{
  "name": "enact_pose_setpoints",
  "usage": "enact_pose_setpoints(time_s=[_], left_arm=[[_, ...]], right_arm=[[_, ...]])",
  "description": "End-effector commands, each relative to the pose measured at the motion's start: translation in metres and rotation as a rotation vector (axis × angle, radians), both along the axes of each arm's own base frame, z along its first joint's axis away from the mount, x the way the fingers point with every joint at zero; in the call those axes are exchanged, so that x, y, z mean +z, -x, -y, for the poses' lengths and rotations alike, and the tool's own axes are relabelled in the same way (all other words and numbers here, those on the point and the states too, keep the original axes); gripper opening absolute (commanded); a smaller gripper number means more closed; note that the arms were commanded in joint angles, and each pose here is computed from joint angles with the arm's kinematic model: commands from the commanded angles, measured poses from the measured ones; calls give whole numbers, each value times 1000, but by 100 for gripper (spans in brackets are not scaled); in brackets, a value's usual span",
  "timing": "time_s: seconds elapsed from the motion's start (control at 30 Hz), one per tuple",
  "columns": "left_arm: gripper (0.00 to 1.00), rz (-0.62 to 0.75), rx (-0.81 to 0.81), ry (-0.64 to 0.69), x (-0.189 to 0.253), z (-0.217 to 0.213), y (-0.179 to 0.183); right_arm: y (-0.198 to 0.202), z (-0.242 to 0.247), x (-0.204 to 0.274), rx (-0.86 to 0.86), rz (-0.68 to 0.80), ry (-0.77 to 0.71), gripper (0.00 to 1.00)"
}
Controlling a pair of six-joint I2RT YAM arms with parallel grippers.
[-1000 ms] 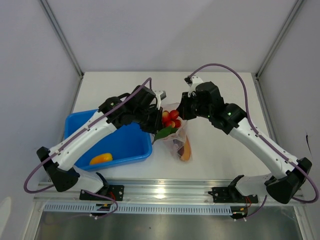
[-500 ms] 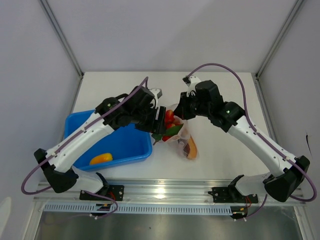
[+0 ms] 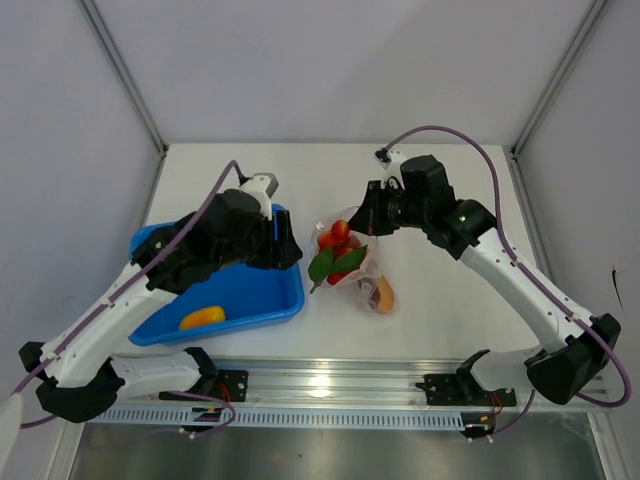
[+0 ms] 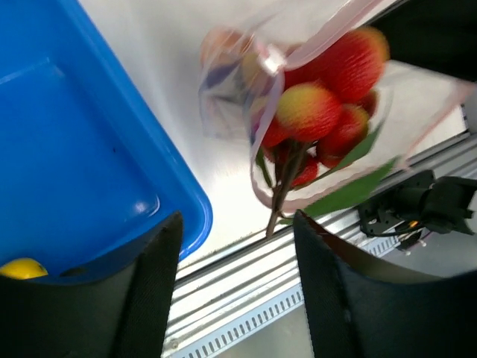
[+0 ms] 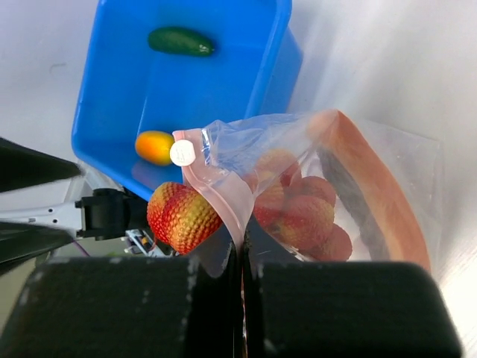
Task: Place the food in the zip-top bag and seal the zipper
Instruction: Place the fake fruit in the zipper food storage bag.
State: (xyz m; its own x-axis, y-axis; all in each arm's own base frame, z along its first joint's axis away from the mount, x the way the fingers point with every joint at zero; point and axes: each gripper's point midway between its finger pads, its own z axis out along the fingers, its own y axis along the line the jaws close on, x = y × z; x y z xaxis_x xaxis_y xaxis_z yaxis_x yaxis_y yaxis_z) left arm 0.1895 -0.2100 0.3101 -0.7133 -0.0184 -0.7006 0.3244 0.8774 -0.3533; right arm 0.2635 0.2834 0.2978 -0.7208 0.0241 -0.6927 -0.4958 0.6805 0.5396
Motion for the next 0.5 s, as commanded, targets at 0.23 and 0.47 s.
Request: enact_pose_setpoints(time_s=[0.23,0.47], left_arm=[[51,-102,-58,40,-56,29,3],[51,-73,-86,101,-45,48,-6]], right_arm=[[14,-2,46,48,9,-168,0],[15,-1,46,48,2,-169,0]])
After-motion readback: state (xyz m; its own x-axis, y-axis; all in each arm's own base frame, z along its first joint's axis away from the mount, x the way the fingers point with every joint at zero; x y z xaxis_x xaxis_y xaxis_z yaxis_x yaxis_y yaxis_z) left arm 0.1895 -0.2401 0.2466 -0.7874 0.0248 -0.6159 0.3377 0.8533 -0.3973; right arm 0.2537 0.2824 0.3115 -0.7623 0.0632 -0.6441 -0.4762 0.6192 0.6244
